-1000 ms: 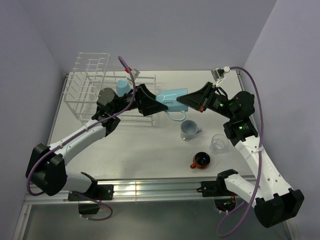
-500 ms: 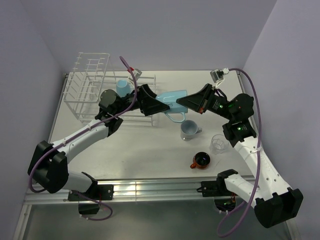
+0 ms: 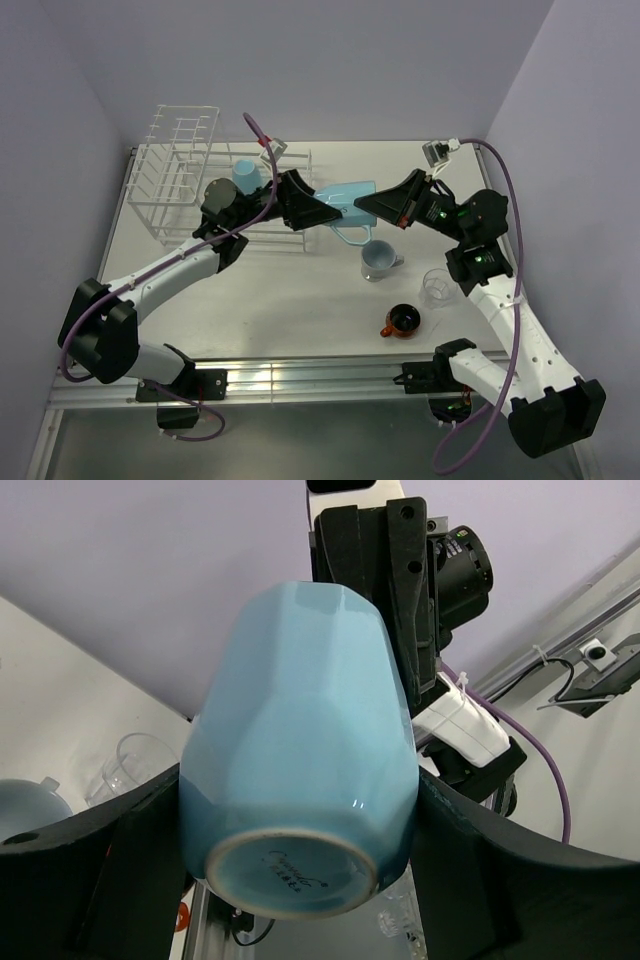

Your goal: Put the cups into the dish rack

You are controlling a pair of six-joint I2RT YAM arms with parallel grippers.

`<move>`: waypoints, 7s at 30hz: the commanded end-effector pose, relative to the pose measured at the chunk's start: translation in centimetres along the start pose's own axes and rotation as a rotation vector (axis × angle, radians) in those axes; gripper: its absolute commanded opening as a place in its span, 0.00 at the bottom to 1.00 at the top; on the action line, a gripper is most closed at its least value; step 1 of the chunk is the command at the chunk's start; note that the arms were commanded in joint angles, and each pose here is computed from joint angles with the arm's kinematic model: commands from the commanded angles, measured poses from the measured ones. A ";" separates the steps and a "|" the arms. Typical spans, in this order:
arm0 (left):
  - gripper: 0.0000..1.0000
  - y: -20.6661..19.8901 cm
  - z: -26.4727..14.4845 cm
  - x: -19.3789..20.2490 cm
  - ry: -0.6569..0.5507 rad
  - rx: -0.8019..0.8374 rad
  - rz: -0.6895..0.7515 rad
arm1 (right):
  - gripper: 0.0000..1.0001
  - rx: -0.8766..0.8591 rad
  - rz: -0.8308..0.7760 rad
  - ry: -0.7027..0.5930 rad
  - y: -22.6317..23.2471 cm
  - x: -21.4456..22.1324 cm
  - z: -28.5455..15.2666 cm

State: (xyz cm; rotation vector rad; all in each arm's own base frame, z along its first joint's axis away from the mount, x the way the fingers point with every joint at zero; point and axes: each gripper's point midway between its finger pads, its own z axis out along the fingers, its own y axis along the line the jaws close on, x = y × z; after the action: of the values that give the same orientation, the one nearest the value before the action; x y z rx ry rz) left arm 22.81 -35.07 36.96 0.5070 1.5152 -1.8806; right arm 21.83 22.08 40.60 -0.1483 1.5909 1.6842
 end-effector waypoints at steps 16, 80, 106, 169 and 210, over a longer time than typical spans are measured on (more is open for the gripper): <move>0.00 -3.5 1.0 -3.0 -0.070 -0.003 0.111 | 0.53 0.192 -0.199 -0.138 -0.6 -2.6 -1.5; 0.00 29.9 -14.7 -14.0 0.175 -1.603 0.246 | 0.64 0.879 -0.263 -0.221 -13.6 -3.6 -8.1; 0.00 32.6 -19.0 -14.2 0.169 -1.701 0.183 | 0.64 0.889 -0.245 -0.181 -15.3 -3.4 -7.3; 0.73 36.1 -19.4 -10.8 0.242 -1.726 0.119 | 0.67 0.912 -0.225 -0.140 -17.6 -2.2 -7.3; 0.84 36.3 -19.9 -10.2 0.225 -1.746 0.102 | 0.69 0.907 -0.224 -0.115 -18.3 -1.9 -6.9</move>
State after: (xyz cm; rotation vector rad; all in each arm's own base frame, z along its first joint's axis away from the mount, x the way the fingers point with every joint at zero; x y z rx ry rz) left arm 53.64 -17.51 12.81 -0.0656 2.4658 0.0405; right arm 30.67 13.08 25.05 0.2482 2.0417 0.6747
